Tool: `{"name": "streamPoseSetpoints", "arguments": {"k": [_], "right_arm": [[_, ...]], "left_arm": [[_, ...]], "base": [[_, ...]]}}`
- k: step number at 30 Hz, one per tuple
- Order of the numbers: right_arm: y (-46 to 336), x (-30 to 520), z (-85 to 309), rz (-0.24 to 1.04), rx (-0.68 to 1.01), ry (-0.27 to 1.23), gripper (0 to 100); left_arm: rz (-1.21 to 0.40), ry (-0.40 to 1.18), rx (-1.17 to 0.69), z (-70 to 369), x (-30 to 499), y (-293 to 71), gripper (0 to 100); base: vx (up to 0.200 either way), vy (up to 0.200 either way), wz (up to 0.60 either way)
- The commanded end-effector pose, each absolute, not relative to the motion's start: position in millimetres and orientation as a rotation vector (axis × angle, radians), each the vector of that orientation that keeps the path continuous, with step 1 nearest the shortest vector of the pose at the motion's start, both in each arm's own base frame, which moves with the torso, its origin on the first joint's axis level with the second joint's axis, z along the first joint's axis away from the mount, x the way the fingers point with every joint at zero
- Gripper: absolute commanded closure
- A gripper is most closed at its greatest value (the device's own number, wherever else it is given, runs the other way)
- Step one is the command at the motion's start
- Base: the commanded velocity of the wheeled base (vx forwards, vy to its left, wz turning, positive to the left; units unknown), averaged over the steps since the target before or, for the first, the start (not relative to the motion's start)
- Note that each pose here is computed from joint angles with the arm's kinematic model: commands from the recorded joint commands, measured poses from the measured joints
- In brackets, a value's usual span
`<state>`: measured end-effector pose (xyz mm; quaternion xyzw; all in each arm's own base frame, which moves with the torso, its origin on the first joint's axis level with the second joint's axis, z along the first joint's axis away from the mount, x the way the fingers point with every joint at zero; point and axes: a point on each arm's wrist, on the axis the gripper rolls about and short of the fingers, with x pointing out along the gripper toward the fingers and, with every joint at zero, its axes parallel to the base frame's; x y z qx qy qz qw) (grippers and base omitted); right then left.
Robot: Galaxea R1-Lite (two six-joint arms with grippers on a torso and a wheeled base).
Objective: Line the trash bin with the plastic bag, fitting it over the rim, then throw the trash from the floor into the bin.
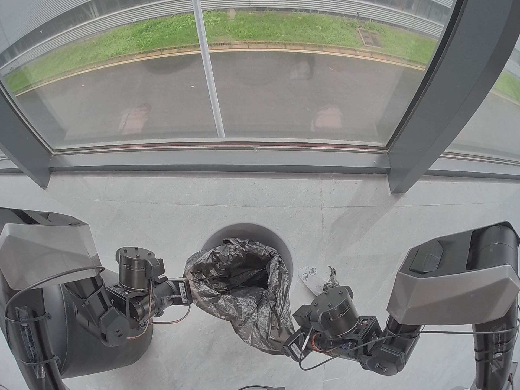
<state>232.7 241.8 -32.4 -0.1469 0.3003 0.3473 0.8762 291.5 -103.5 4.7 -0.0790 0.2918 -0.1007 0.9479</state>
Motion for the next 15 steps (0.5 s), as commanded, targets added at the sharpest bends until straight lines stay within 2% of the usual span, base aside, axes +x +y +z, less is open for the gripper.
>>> {"name": "streamPoseSetpoints", "arguments": {"k": [1, 5, 13, 15], "right_arm": [[242, 232, -29, 0.721, -0.301, 0.605, 0], [244, 234, -14, 0.674, -0.294, 0.551, 0], [242, 234, 27, 0.660, -0.256, 0.468, 0], [245, 241, 37, 0.617, -0.241, 0.419, 0]], "left_arm": [[-0.211, 0.584, -0.167, 4, 291, -103, 100], [-0.221, 0.570, -0.174, 3, 291, -103, 100], [-0.227, 0.551, -0.179, 1, 287, -102, 100], [-0.224, 0.548, -0.181, -1, 287, -101, 100]], "base": [[0.000, 0.000, 0.00], [0.000, 0.000, 0.00], [0.000, 0.000, 0.00], [0.000, 0.000, 0.00]]}}
